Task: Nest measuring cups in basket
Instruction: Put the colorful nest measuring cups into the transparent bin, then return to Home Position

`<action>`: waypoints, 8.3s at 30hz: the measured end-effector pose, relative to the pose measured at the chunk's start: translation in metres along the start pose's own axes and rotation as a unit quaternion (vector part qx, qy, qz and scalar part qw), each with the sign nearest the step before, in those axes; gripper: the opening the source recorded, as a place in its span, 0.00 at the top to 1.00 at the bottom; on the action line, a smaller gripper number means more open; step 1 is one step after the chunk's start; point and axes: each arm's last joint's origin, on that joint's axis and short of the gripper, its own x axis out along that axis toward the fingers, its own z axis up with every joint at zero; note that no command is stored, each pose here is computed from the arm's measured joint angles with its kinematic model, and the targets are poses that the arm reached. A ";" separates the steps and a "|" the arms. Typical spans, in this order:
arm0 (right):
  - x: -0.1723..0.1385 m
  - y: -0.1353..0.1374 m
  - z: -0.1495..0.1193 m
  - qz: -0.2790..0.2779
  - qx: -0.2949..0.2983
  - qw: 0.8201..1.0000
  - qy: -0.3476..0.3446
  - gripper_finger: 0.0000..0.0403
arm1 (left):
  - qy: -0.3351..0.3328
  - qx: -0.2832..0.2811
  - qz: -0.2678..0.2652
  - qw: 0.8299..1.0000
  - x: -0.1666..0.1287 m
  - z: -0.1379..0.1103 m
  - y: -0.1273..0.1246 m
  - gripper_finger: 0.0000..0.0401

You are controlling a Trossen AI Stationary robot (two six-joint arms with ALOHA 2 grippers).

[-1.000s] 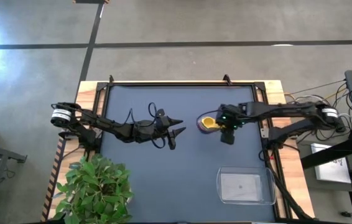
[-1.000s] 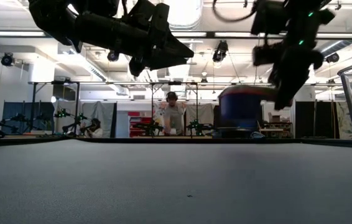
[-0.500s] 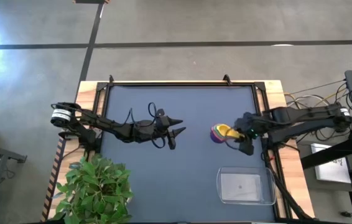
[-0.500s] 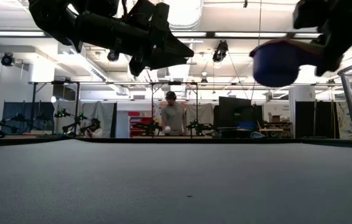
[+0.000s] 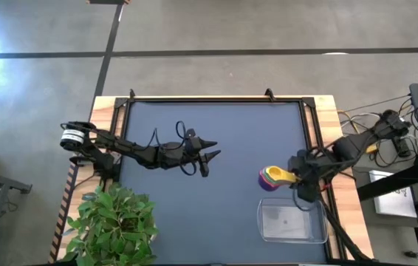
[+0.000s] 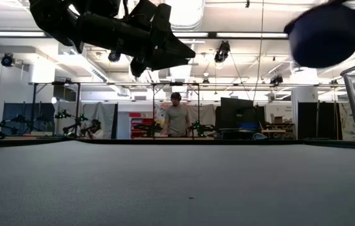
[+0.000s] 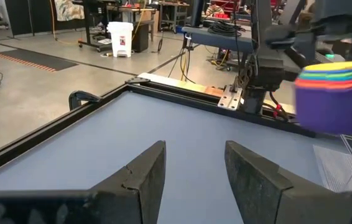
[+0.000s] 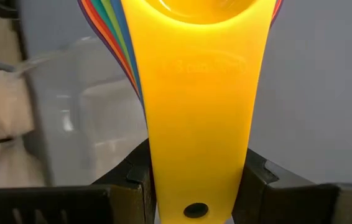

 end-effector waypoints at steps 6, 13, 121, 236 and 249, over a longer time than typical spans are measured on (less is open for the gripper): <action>-0.008 0.021 -0.011 0.012 0.012 1.000 0.005 0.69 | 0.000 0.000 0.000 1.000 0.000 0.000 0.000 0.63; 0.002 0.052 -0.028 -0.001 -0.008 1.000 0.029 0.69 | 0.000 -0.003 0.000 1.000 0.000 0.000 0.000 0.63; 0.000 0.080 -0.035 -0.084 -0.201 0.951 -0.219 0.70 | -0.003 -0.018 0.000 1.000 0.000 0.001 0.000 0.63; 0.087 -0.068 -0.065 -0.016 -0.238 0.817 -0.526 0.98 | -0.062 -0.003 -0.043 0.997 -0.207 -0.048 0.097 1.00; 0.090 -0.069 -0.063 -0.079 -0.251 0.814 -0.517 0.98 | -0.057 -0.003 -0.039 0.998 -0.207 -0.048 0.097 1.00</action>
